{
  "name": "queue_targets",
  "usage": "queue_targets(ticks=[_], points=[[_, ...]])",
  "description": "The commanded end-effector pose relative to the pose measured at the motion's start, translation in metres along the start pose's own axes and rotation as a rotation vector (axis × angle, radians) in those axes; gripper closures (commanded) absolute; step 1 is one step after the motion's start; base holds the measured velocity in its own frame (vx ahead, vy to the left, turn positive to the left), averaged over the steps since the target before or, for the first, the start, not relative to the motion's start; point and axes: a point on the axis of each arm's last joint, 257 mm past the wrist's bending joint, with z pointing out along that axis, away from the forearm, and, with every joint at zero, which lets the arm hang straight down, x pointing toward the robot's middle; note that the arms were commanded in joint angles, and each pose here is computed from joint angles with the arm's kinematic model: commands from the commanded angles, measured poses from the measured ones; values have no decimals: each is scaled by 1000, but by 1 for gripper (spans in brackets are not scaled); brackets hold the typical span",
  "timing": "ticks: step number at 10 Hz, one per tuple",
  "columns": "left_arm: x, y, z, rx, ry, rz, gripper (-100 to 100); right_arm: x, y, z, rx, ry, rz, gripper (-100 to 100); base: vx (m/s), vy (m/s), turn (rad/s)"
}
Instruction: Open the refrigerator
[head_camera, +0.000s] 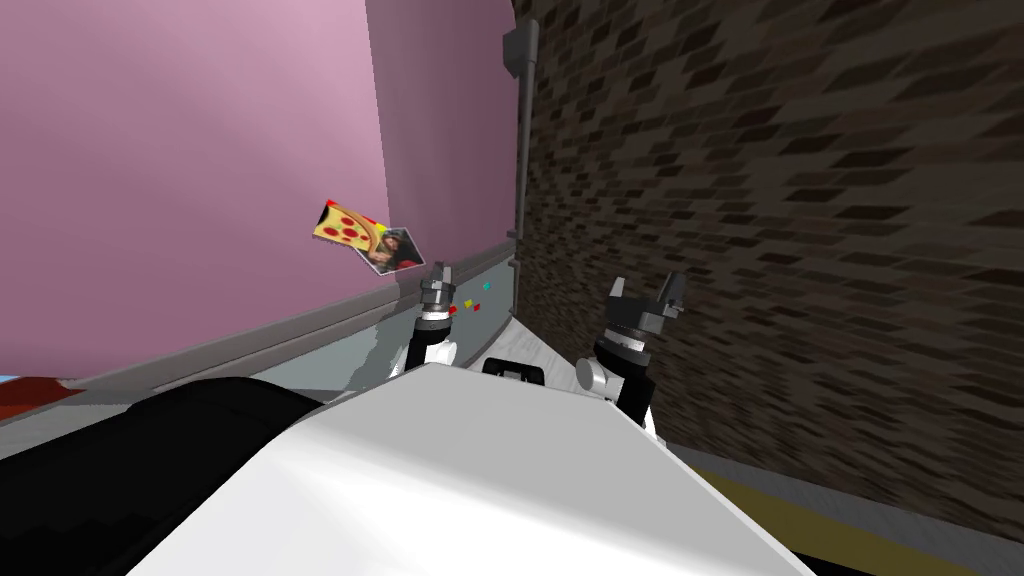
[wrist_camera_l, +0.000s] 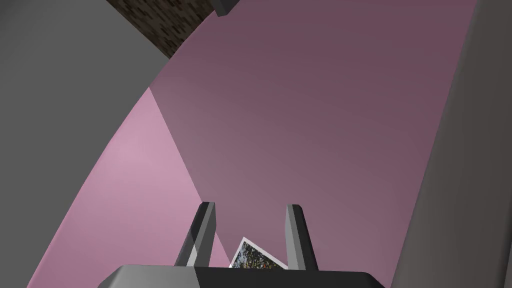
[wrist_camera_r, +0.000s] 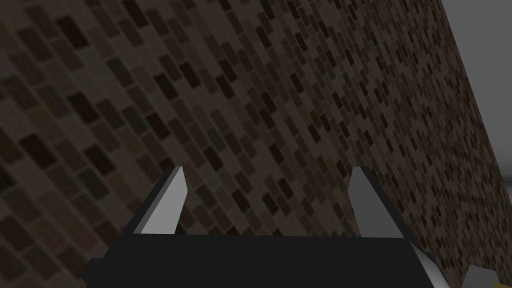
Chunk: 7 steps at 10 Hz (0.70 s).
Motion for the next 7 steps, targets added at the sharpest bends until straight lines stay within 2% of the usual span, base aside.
queue_targets(ticks=[1, 3, 4, 7], points=[[0, 0, 0, 0, 0, 0, 0, 0, 0, 0, 0, 0, 0, 0, 0, 0, 0], [0, 0, 0, 0, 0, 0, 0, 0, 0, 0, 0, 0, 0, 0, 0, 0, 0], [5, 2, 0, -7, 33, 9, -100, 0, 0, 0, 0, 0, 0, 0, 18, 1, -20], [14, 9, 0, -38, 94, 24, -100, 0, 0, 0, 1, 0, 0, 0, 50, 1, -38]])
